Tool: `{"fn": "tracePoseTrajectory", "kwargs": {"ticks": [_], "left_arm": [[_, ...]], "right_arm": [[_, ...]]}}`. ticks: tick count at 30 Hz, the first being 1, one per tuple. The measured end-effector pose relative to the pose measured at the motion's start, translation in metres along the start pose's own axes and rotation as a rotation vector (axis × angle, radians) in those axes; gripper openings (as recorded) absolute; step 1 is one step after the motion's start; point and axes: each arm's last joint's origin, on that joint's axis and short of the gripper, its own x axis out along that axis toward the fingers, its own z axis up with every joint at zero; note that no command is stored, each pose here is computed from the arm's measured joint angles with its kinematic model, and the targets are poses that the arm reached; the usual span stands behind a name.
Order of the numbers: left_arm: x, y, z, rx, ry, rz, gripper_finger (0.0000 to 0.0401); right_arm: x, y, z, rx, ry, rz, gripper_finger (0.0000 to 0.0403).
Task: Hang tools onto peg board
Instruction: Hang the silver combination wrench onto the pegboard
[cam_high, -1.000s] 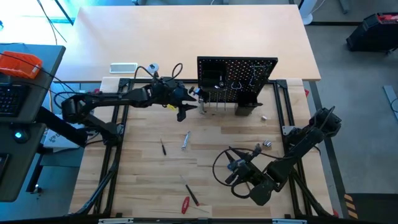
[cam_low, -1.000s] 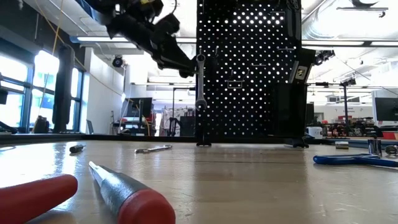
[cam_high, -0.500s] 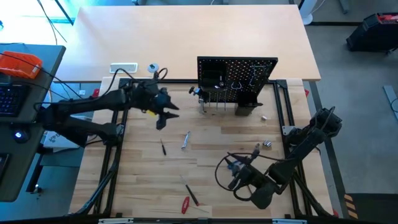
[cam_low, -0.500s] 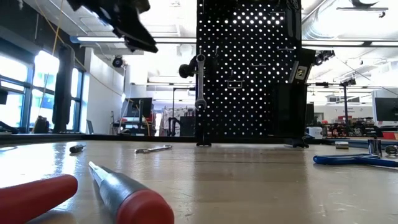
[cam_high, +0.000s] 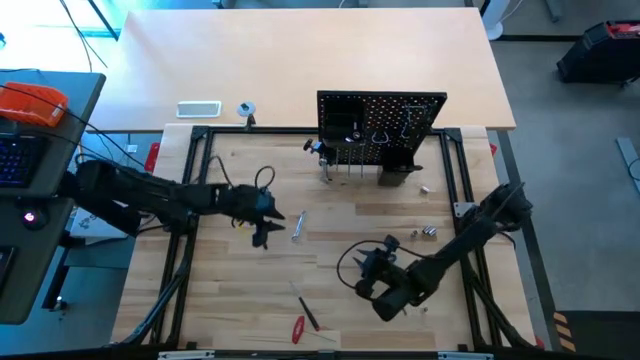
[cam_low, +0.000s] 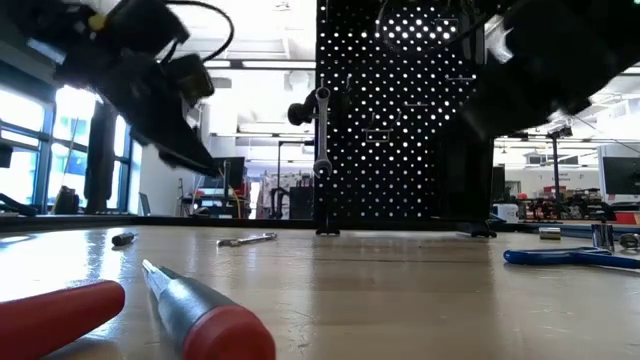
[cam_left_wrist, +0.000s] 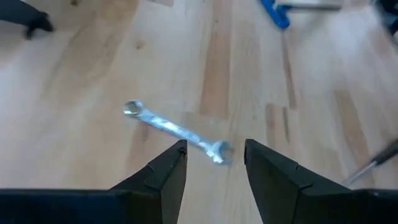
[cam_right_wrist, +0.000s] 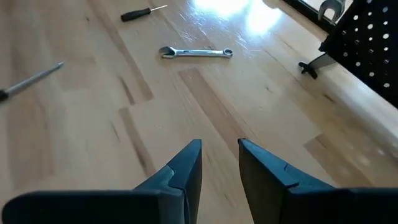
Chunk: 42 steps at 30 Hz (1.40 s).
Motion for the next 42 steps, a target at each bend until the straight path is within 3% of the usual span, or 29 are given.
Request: {"fn": "tracePoseTrajectory", "kwargs": {"ticks": [3, 8, 14, 18, 24, 32, 37, 42], "left_arm": [[0.014, -0.004, -0.011, -0.043, -0.047, -0.006, 0.0155], [0.04, -0.011, -0.021, -0.025, -0.01, 0.086, 0.0155], [0.075, -0.017, -0.025, 0.027, 0.041, 0.222, 0.0155], [0.098, -0.02, -0.019, 0.048, 0.041, 0.232, 0.0154], [0.13, -0.026, -0.016, 0.115, 0.088, 0.138, 0.0109], [0.144, -0.049, -0.012, 0.326, 0.127, -0.141, 0.0033], [0.144, -0.051, -0.013, 0.365, 0.127, -0.165, 0.0026], [0.144, -0.051, -0.013, 0.365, 0.129, -0.163, 0.0026]], "right_arm": [[0.009, 0.002, -0.003, 0.007, 0.001, -0.013, 0.0099], [0.02, 0.003, -0.002, 0.013, -0.022, -0.039, 0.0099], [0.027, 0.002, 0.004, 0.025, -0.041, -0.052, 0.0099], [0.028, 0.002, 0.006, 0.023, -0.047, -0.049, 0.0099], [0.028, 0.001, 0.004, 0.001, -0.023, -0.042, 0.0099], [0.028, -0.002, -0.001, -0.045, 0.046, -0.036, 0.0099], [0.037, -0.007, -0.005, -0.02, 0.111, 0.012, 0.0099], [0.044, -0.007, -0.018, 0.046, 0.073, 0.102, 0.0099]]}}
